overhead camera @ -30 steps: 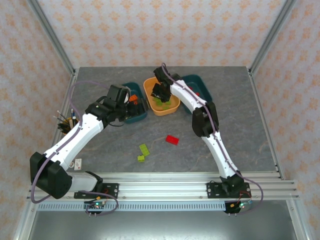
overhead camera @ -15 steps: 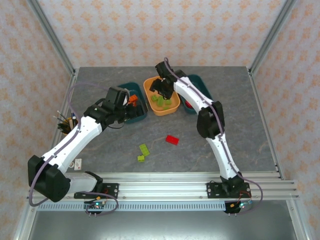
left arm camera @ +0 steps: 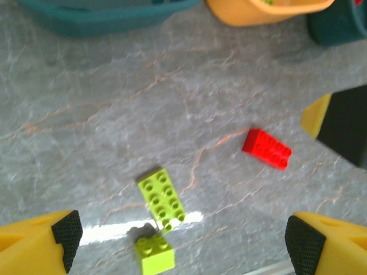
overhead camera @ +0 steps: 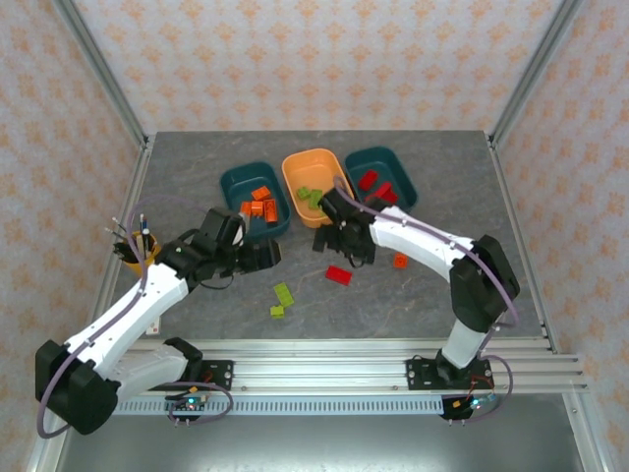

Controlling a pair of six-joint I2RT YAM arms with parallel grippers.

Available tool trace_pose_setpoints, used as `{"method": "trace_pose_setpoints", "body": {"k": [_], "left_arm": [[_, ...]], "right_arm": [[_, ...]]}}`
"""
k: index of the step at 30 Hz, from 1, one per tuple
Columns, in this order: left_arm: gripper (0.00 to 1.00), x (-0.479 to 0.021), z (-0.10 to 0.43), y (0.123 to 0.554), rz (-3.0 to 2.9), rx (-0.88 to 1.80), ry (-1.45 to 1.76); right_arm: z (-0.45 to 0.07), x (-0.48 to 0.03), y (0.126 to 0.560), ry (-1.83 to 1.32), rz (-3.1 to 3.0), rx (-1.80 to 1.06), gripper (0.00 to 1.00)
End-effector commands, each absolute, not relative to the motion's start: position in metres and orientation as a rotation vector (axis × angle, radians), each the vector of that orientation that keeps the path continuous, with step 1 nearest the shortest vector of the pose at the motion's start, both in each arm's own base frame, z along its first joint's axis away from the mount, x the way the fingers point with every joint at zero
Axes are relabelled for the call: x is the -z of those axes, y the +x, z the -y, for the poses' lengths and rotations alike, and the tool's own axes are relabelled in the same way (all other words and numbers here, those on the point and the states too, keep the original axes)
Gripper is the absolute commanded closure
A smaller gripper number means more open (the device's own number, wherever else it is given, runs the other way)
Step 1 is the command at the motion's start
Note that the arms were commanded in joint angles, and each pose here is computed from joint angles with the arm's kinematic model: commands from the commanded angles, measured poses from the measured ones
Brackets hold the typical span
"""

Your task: Sort the legos into containers by color

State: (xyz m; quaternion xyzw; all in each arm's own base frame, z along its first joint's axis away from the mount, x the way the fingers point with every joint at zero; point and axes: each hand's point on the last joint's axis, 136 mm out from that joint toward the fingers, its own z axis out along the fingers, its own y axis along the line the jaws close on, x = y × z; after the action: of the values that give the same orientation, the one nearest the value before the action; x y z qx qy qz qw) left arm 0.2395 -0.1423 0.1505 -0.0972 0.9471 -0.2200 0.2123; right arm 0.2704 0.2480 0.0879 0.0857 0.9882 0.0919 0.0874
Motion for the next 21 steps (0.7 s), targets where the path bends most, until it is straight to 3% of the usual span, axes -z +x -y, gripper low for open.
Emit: {"method": "trace_pose_setpoints", "body": {"k": [1, 13, 21], "left_arm": [[0.06, -0.137, 0.137, 0.216, -2.691, 0.604, -0.228], [0.06, -0.138, 0.138, 0.211, -2.680, 0.635, -0.228], [0.06, -0.141, 0.137, 0.210, -2.670, 0.637, -0.231]], "right_arm": [[-0.251, -0.084, 0.259, 0.324, -2.952, -0.309, 0.01], [-0.260, -0.035, 0.260, 0.507, -3.007, -0.285, 0.00], [-0.256, -0.019, 0.263, 0.543, -3.030, -0.171, 0.18]]}}
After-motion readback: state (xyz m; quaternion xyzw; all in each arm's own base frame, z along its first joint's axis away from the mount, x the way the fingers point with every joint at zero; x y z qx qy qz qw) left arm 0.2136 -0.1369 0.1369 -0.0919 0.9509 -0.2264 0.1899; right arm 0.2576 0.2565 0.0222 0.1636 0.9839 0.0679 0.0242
